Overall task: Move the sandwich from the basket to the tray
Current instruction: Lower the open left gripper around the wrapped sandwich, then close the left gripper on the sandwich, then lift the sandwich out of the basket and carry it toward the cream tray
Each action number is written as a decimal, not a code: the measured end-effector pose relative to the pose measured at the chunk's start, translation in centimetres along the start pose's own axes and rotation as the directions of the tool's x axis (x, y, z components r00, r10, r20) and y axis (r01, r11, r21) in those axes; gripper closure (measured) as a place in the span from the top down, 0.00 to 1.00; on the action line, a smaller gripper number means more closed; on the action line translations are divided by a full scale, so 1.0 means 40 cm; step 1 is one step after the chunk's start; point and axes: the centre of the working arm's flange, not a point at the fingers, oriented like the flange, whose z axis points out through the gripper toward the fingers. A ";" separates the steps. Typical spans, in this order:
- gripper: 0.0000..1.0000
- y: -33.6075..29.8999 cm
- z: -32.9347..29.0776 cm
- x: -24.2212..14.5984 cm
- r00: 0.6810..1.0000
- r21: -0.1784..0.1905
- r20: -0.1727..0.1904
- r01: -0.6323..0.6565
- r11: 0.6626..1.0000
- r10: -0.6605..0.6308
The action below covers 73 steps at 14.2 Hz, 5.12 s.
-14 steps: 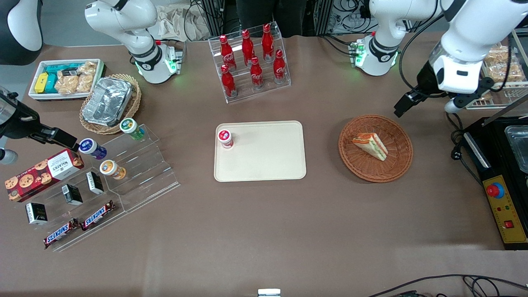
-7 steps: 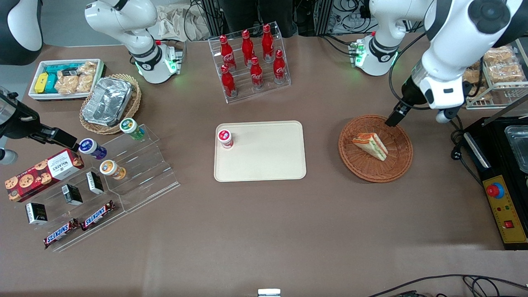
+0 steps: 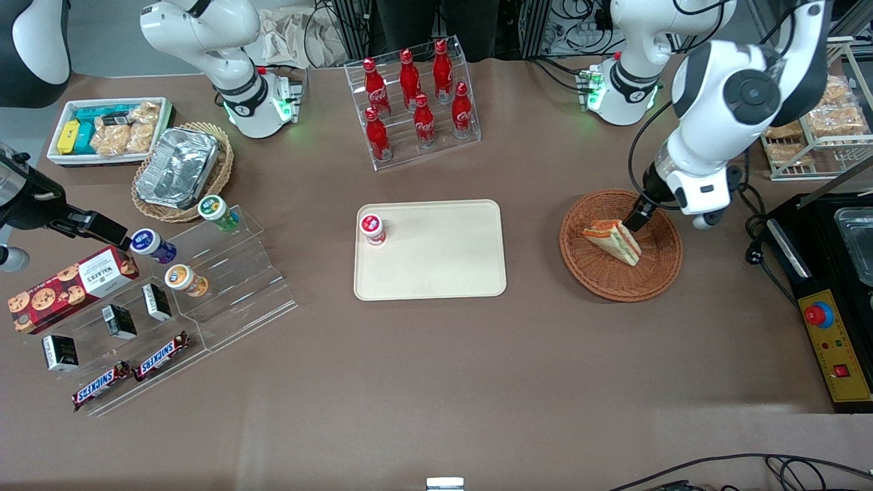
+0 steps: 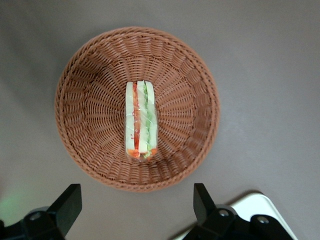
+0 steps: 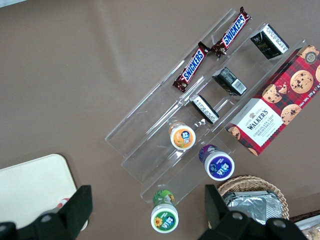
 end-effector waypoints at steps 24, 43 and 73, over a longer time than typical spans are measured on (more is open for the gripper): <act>0.99 -0.062 0.293 -0.014 0.995 -0.051 -0.062 -0.082 0.995 0.078; 0.99 0.036 0.392 0.017 0.996 -0.039 -0.034 -0.081 0.996 0.080; 0.22 0.267 -0.112 -0.399 0.777 -0.065 -0.092 -0.629 0.775 0.623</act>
